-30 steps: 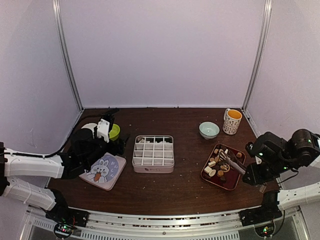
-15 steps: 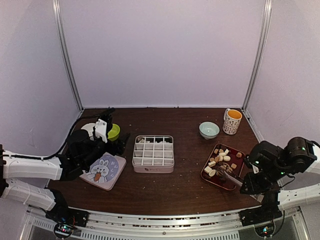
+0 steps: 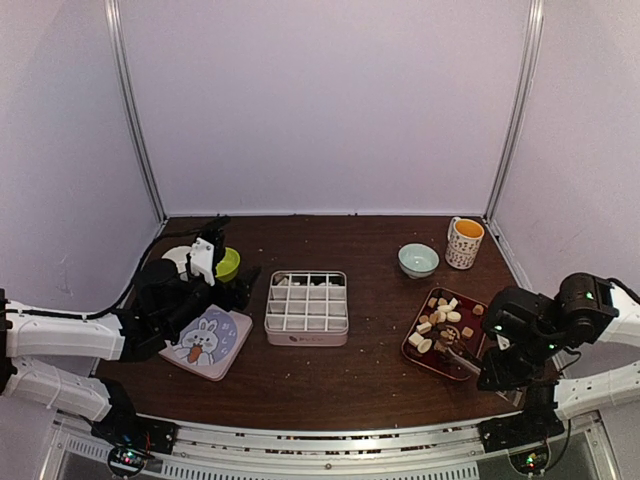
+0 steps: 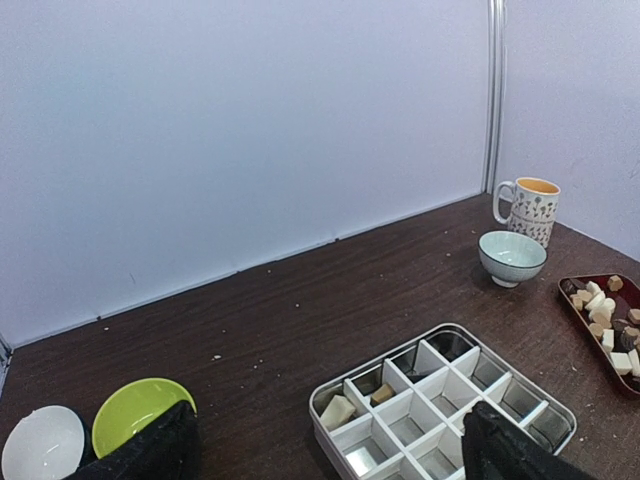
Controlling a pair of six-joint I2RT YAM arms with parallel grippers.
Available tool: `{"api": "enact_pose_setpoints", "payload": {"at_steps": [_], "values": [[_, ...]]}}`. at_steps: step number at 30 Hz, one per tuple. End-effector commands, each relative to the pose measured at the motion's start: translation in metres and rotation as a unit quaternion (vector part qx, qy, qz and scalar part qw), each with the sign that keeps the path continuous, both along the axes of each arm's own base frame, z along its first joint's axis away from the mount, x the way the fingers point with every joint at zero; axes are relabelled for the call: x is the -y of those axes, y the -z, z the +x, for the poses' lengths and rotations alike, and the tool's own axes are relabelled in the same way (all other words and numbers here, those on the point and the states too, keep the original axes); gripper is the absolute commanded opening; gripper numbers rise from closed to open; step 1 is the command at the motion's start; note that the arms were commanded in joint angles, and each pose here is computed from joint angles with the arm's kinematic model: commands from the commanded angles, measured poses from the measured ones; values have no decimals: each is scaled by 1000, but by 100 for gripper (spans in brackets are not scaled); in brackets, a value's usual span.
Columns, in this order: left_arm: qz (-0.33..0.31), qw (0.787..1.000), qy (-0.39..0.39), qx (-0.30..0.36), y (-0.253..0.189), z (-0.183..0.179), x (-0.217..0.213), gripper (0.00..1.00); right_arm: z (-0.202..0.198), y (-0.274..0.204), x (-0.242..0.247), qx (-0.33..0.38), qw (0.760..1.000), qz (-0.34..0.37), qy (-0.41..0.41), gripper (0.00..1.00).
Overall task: Pack the chocolate
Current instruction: Pick up the fake chocolate from the plate.
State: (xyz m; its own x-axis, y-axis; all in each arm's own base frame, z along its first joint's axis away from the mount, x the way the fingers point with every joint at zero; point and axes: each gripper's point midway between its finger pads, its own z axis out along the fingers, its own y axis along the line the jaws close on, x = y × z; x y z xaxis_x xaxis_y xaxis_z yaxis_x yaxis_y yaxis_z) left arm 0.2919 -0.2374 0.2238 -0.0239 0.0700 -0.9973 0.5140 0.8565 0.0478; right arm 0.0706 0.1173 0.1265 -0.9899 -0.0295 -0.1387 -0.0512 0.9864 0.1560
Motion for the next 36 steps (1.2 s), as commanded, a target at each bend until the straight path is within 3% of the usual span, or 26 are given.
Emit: {"api": "enact_pose_setpoints", "payload": {"at_steps": [1,21,36], "values": [[-15,1000,9,22,-15,-1,3,93,11,-2,-1,26,1000,-12,-1,31],[-15,1000,14,19,-15,-2,5,93,22,5,-12,31,999,-34,-13,26],[-14,1000,19,18,-15,-2,7,92,33,-26,-6,69,997,-31,4,24]]}}
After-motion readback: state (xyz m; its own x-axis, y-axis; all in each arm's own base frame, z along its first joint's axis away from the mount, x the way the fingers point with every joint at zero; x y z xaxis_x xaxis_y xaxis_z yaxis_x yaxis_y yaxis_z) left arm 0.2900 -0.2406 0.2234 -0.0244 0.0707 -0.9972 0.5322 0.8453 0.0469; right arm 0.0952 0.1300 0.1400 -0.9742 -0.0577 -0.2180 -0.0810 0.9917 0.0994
